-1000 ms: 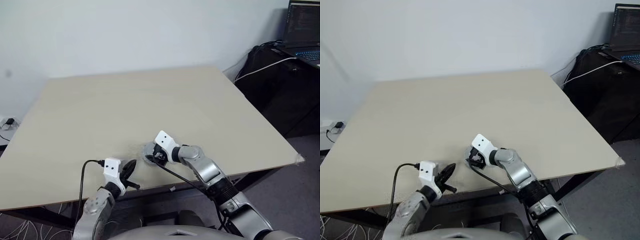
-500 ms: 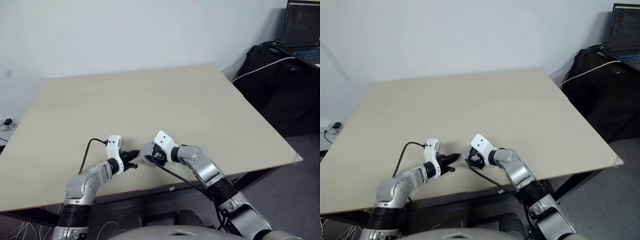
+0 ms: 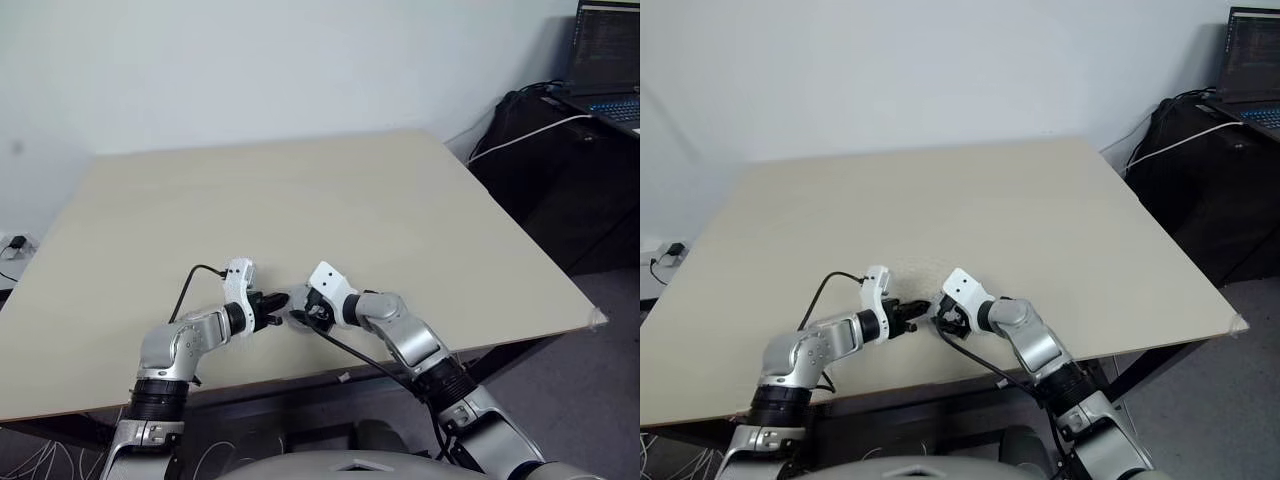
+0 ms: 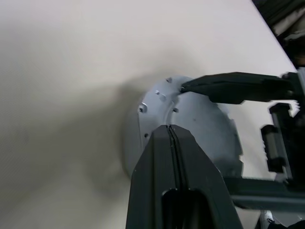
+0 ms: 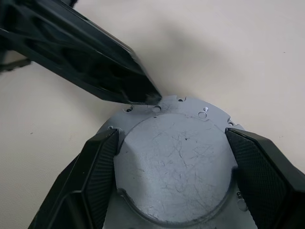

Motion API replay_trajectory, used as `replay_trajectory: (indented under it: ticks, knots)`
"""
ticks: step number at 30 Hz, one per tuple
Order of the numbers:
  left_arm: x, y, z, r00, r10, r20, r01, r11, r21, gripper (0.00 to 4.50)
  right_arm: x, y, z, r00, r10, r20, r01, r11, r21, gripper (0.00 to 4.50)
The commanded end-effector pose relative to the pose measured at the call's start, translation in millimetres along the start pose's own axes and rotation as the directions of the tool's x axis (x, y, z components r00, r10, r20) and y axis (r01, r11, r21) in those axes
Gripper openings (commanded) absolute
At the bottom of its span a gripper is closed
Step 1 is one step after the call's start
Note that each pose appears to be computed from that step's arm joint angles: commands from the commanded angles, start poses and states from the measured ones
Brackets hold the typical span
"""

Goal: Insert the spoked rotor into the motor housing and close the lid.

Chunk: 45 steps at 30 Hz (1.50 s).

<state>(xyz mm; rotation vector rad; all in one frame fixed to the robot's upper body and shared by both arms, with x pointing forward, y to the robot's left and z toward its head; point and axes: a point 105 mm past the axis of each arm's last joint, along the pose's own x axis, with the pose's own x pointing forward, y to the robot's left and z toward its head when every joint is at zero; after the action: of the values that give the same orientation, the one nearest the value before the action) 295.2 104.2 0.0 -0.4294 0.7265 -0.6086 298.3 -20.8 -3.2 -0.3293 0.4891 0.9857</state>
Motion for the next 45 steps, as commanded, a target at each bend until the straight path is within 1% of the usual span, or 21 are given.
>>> replay_trajectory:
  ticks: [1,10,15,16,18,23,26,31,33,37,40,45]
  knots:
    - [4.3,1.0,5.8,1.000,0.026,-0.015,-0.026,1.000,0.013,0.00,-0.1,2.0,-33.0,0.991,-0.005,-0.131,0.010,0.999,0.039,3.28]
    - [10.9,-3.5,-7.8,0.995,0.028,-0.097,-0.026,0.999,0.024,0.00,-0.6,1.9,-31.7,0.992,-0.007,-0.126,0.012,0.999,0.038,3.28]
    - [11.2,-5.9,-10.2,0.994,0.018,-0.106,-0.015,1.000,0.022,0.00,-2.1,4.8,-27.2,0.995,0.014,-0.098,-0.008,0.998,0.062,3.28]
    - [11.1,-6.0,-10.4,0.994,0.017,-0.107,-0.015,1.000,0.022,0.00,-2.4,4.8,-25.6,0.996,0.016,-0.091,-0.010,0.998,0.064,4.01]
    - [10.9,-5.9,-11.2,0.994,0.016,-0.108,-0.013,1.000,0.022,0.00,-3.1,4.5,-21.9,0.997,0.013,-0.074,-0.008,0.998,0.067,4.47]
    - [11.1,-7.1,-14.7,0.993,0.009,-0.115,-0.006,1.000,0.022,0.00,-5.3,2.6,-13.8,0.999,-0.003,-0.032,0.005,0.997,0.082,4.47]
    - [11.5,-9.3,-16.4,0.993,-0.001,-0.120,0.004,1.000,0.022,0.00,-10.3,2.5,-7.3,1.000,-0.003,0.016,0.001,0.992,0.123,4.47]
    - [12.0,-11.4,-17.5,0.992,-0.011,-0.124,0.014,1.000,0.024,0.00,-30.3,2.9,0.6,0.996,0.022,0.085,-0.034,0.988,0.152,4.47]
    - [12.9,-12.6,-17.7,0.992,-0.016,-0.125,0.020,0.999,0.026,0.00,-38.5,0.2,3.6,0.994,0.009,0.112,-0.025,0.990,0.142,4.47]
    - [14.9,-15.8,-17.9,0.992,-0.031,-0.126,0.035,0.999,0.028,0.00,-54.4,-3.6,6.7,0.988,-0.009,0.154,-0.018,0.985,0.173,4.47]
    - [15.4,-17.1,-17.2,0.991,-0.039,-0.125,0.043,0.999,0.030,0.00,-66.1,-3.6,10.2,0.981,-0.009,0.194,-0.037,0.972,0.232,4.47]
    - [16.2,-17.5,-16.3,0.991,-0.043,-0.125,0.047,0.998,0.031,0.00,-84.1,-15.6,19.5,0.963,-0.076,0.259,-0.046,0.899,0.435,4.47]
